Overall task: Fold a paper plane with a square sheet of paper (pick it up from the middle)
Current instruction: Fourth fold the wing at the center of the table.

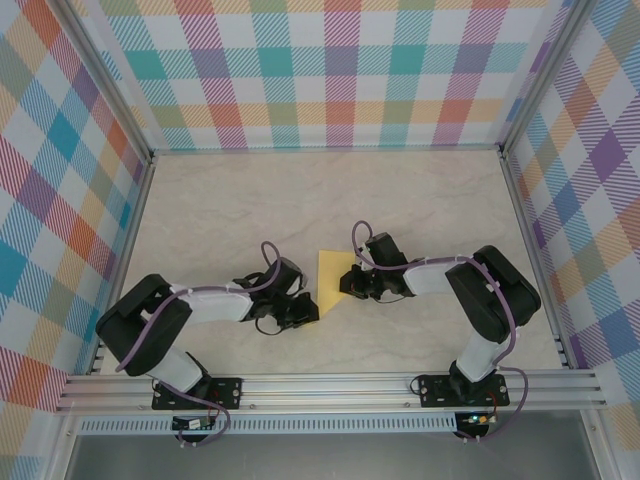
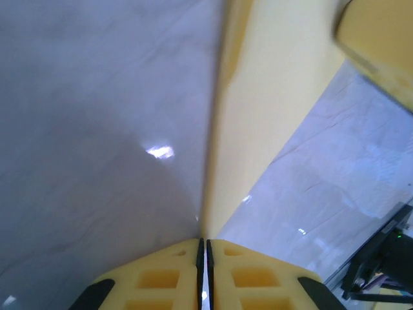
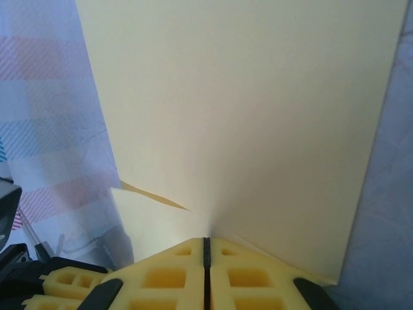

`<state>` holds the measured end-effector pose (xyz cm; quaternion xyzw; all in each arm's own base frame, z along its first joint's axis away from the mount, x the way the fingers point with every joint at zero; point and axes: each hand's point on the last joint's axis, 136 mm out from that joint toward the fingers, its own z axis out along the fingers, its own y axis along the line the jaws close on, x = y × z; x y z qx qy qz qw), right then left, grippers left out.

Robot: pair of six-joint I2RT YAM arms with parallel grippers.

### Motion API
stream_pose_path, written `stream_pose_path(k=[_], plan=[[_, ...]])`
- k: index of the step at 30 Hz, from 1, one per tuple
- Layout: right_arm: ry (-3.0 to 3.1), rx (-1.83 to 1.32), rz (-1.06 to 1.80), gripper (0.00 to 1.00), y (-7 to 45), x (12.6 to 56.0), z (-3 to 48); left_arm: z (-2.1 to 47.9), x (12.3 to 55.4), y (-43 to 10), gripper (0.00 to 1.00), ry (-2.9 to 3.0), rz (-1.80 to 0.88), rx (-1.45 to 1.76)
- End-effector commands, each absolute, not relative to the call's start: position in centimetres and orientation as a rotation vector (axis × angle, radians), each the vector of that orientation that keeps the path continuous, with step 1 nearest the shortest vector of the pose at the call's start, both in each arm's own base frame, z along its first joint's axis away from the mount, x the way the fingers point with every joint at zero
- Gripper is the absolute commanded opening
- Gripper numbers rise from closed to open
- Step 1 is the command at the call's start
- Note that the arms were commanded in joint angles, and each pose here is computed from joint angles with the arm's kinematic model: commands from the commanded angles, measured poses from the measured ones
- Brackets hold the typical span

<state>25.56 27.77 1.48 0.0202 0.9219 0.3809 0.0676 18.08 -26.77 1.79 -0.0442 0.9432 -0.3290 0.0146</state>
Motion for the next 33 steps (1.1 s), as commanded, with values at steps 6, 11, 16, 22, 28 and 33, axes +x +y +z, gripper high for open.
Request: stream_pose_path(k=[6,11,16,22,28,33], plan=[[2.81,0.117,1.088,0.1,27.0,25.5,1.0,4.8,18.4,-25.2,0.14,2.882,-0.94,-0.123],[2.752,0.118,1.093,0.15,27.0,26.1,3.8,6.6,21.0,-26.5,0.15,2.819,-0.952,-0.122],[2.728,0.192,0.976,0.23,24.8,26.7,5.3,6.9,23.6,-28.0,0.15,2.806,-0.899,-0.083],[2.727,0.285,0.976,0.35,22.8,26.9,5.4,5.5,26.0,-28.8,0.15,2.837,-0.799,-0.07],[2.757,0.285,1.066,0.37,24.1,27.2,5.1,4.1,26.7,-27.8,0.14,2.876,-0.664,-0.079],[2.783,0.301,1.072,0.37,24.5,27.5,4.3,3.8,26.8,-27.5,0.14,2.879,-0.648,-0.086]])
